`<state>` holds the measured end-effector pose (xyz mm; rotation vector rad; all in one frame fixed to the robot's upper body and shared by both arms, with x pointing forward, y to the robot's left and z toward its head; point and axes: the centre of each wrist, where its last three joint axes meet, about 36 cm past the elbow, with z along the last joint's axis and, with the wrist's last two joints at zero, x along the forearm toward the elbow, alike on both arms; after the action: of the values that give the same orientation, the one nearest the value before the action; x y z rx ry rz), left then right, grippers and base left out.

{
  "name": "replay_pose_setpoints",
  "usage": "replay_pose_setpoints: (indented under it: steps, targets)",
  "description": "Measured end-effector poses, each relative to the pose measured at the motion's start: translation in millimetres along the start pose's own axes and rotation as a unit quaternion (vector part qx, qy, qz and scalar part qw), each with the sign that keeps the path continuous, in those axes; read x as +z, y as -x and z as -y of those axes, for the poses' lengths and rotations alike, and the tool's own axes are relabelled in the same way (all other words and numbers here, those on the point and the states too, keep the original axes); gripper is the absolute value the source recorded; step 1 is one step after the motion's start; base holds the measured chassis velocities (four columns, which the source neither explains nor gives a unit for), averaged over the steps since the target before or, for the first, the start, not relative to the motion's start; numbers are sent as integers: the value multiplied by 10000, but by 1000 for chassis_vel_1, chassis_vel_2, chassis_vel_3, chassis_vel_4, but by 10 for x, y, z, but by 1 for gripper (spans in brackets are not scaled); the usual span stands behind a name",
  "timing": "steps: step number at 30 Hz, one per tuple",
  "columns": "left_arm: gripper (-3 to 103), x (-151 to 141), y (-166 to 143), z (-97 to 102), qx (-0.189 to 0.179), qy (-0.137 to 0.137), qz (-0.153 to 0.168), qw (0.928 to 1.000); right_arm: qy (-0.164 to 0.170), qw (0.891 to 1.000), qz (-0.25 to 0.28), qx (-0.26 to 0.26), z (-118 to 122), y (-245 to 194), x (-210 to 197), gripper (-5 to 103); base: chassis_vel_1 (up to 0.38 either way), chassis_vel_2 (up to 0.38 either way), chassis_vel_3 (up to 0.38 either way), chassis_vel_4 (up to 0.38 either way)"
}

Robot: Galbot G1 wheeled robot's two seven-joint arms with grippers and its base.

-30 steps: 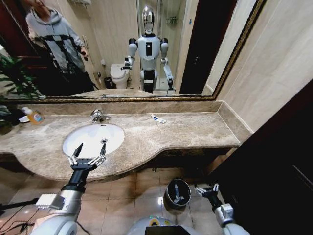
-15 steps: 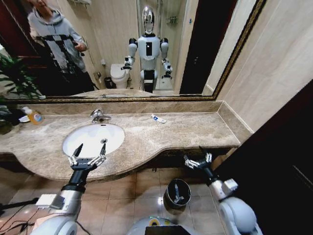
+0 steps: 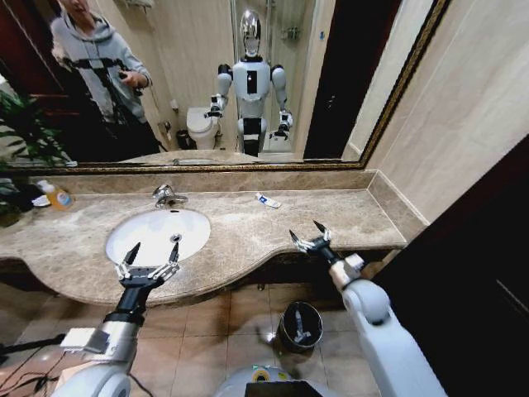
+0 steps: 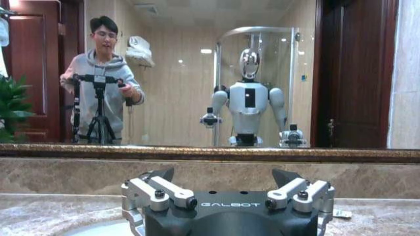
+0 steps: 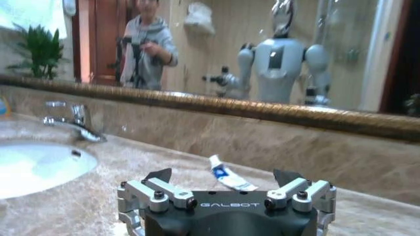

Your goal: Pick up the trash from the sink and place it in the trash bin.

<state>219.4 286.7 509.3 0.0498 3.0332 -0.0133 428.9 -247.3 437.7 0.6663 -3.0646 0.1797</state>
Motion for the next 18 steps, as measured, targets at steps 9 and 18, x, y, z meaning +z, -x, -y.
replay_pose_setpoints:
  steps: [9, 18]
  targets:
    - [100, 0, 0, 0, 1, 0, 0, 10000, 212, 9990, -217, -321, -148, 1042, -161, 100, 0, 0, 0, 0]
    - [100, 0, 0, 0, 2, 0, 1, 10000, 52, 9985, -412, -344, -154, 1735, -293, 100, 0, 0, 0, 0]
